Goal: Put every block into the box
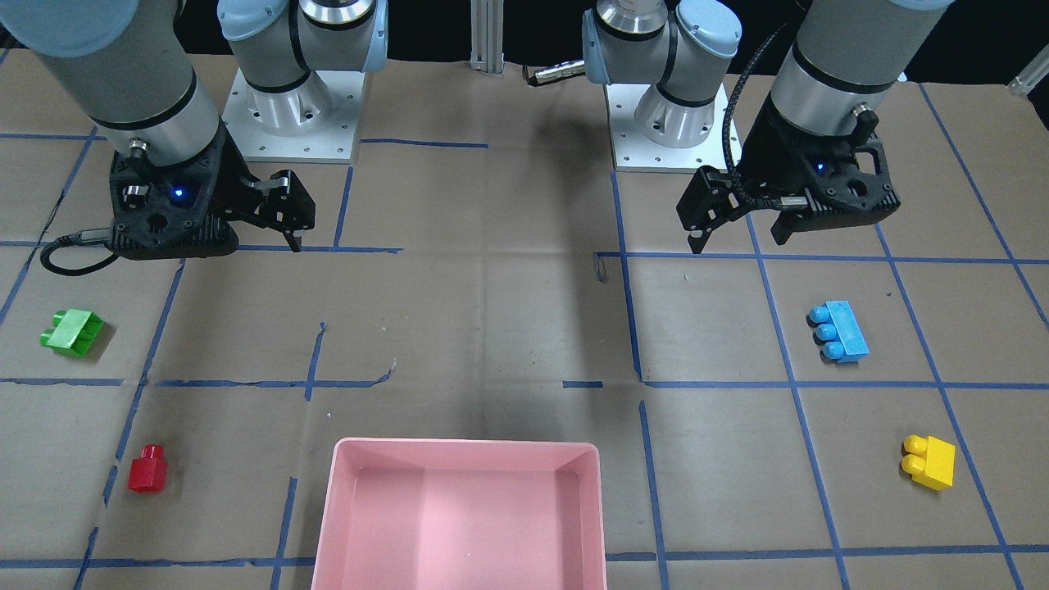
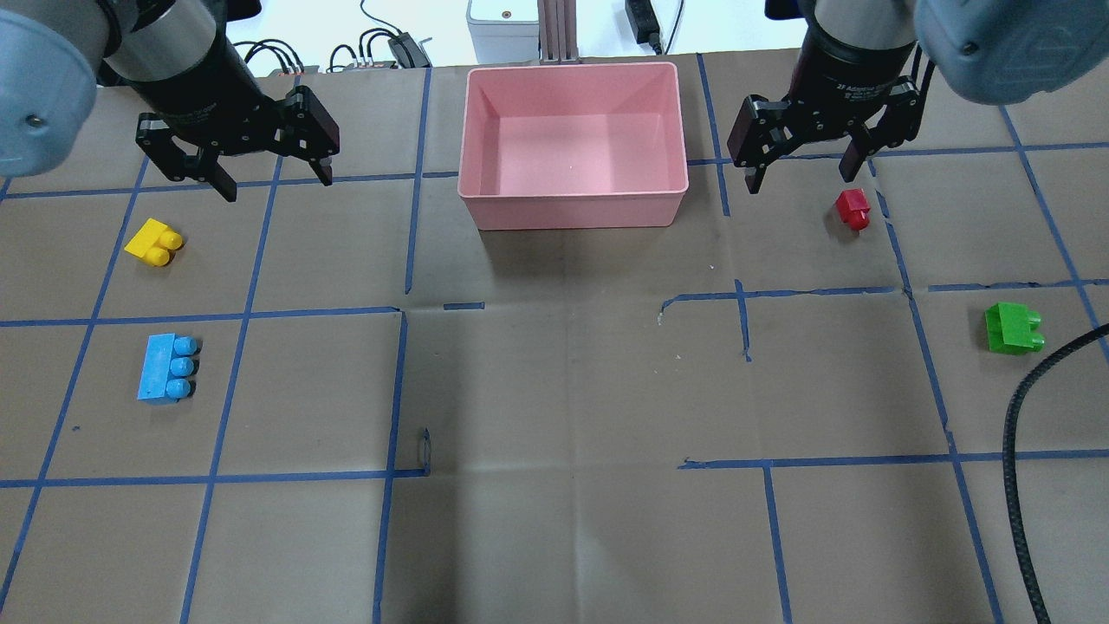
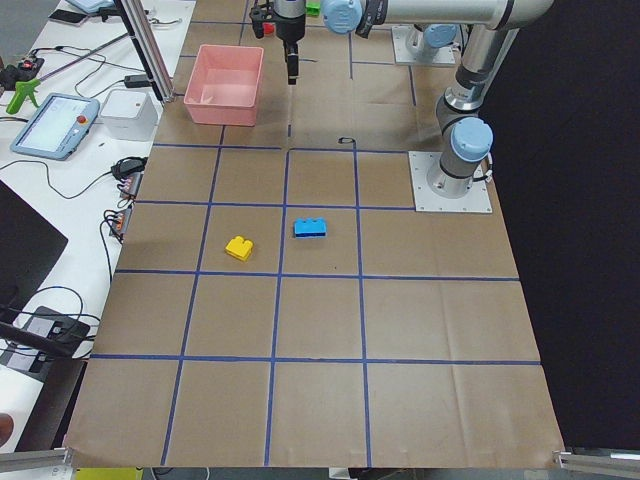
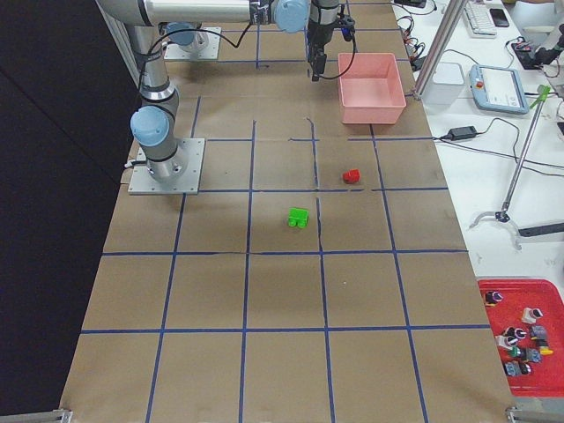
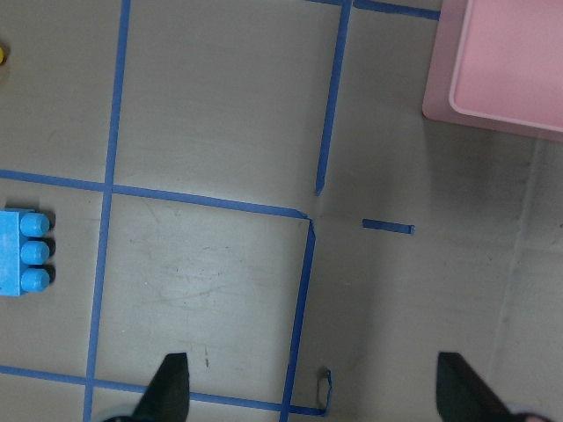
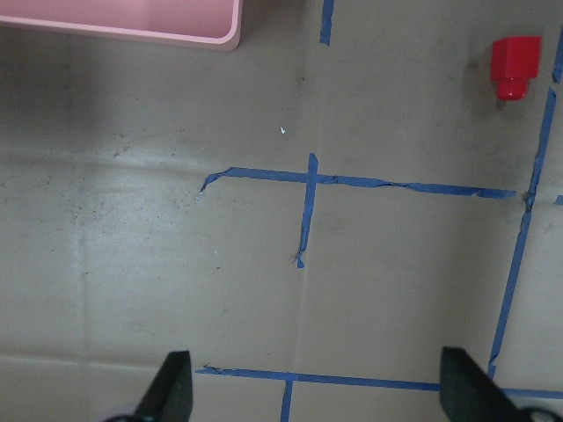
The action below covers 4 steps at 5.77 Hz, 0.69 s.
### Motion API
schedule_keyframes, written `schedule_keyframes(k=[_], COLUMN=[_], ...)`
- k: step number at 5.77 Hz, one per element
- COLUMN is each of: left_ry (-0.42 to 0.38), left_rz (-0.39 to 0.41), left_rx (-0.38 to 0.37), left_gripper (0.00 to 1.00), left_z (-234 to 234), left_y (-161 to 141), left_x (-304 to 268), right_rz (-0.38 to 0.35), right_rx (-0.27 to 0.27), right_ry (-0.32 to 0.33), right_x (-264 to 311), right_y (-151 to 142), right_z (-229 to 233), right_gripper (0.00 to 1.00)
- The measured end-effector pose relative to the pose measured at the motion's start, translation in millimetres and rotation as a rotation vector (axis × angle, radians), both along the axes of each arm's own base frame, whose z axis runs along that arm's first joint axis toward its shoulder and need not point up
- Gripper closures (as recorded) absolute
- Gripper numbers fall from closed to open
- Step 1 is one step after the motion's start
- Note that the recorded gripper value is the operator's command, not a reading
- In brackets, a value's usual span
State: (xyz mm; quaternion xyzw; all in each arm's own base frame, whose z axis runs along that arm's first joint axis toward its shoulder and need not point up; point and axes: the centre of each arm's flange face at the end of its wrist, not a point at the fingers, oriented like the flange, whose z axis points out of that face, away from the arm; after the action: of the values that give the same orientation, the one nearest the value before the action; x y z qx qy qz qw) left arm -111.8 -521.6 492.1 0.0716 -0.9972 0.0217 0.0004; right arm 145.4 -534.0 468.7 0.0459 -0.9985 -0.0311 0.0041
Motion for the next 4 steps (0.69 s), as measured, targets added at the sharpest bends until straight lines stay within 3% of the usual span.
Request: schedule_keyframes(k=[2, 4], left_ry=[0.000, 0.000], left_rz=[0.000, 0.001], left_rx=[0.001, 0.002], left_gripper=[0.00, 0.00], left_z=[0, -1], left_y=[0, 0], left_x=[0, 1], right_rz=[-0.069, -0.071], right_rx=[-0.008, -0.013], right_ry=[0.006, 0.008], right_x=[5, 14], right_y=[12, 18], right_z=[10, 13], right_gripper=[0.00, 0.00])
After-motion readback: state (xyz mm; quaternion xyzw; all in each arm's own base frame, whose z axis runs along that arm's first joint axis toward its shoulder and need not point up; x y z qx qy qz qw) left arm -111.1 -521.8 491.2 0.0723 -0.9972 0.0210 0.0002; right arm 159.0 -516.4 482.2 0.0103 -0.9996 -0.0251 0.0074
